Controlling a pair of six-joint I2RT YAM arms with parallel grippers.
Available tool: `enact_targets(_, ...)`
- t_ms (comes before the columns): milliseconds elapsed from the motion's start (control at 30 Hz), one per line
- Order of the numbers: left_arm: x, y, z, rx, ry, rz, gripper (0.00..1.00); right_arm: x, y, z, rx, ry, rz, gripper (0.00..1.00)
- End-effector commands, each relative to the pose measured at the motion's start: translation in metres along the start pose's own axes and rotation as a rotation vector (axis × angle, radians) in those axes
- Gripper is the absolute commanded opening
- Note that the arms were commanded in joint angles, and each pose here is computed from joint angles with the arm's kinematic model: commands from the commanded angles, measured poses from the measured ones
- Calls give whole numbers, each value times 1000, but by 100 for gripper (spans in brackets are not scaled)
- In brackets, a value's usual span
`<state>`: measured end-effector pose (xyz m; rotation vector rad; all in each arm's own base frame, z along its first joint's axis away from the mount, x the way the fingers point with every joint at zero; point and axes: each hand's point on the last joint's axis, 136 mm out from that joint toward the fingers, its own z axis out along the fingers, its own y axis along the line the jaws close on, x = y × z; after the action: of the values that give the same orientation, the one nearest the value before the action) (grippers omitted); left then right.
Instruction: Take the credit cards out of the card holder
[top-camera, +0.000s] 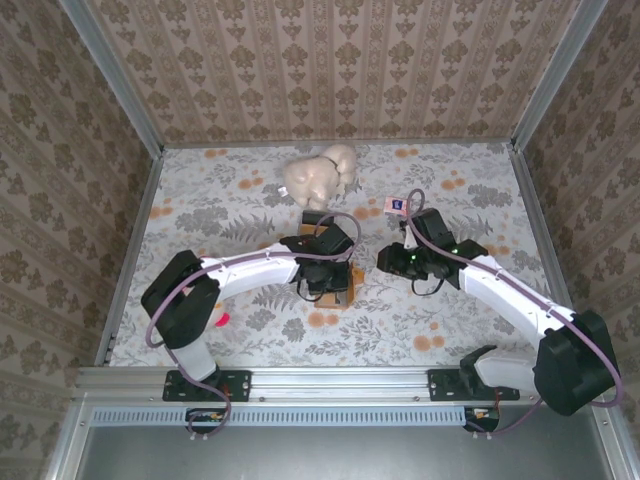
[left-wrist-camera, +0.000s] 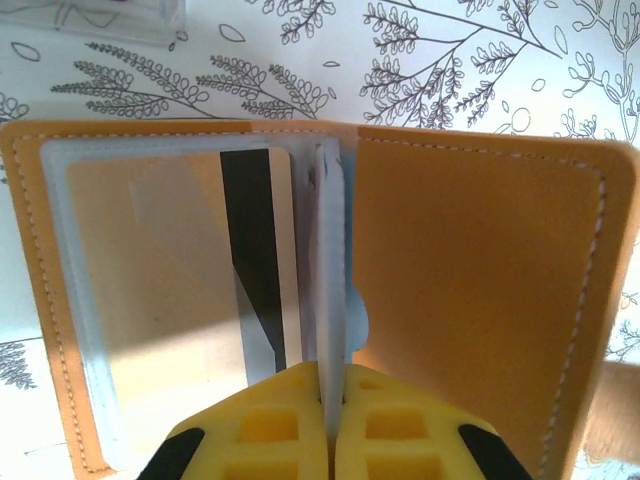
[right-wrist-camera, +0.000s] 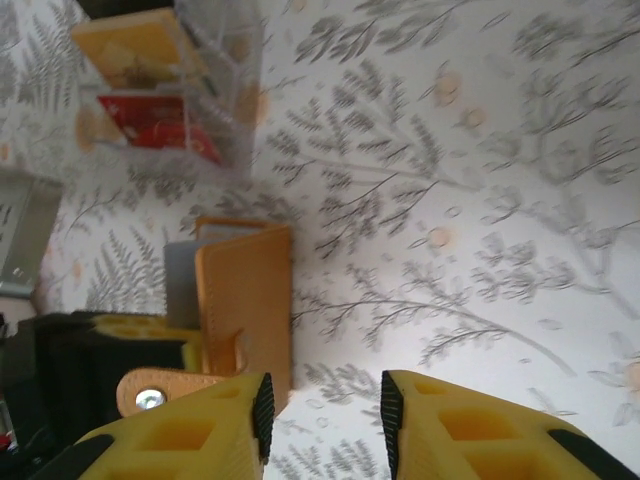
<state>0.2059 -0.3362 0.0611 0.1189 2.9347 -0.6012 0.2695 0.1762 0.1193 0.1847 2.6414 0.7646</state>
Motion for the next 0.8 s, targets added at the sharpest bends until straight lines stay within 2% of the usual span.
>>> enact_targets(0,-3,-2,3,-48,-10,-17,0,12,17,4,-105,39,36,32)
enact_targets(67,-4,-4,4,-62,-10,-16,0,14,26,4,-147,48,43,26)
enact_targets(133,-4,-5,5,-74,-10,-20,0,13,33,3,-171,51,48,16)
enact_targets(233,-6,-10,5,-68,-15,-21,1,12,37,1,-171,59,53,11)
enact_targets(400,-11,-22,4,-32,-20,-18,19,17,36,11,-172,107,60,11)
enact_targets(500,-11,-31,7,17,-9,-16,26,16,35,19,-172,121,61,13)
enact_targets(600,-12,-38,6,49,-5,-6,32,13,30,29,-146,125,51,15)
enact_targets(767,-13,-44,4,85,3,7,35,7,8,42,-59,120,74,17)
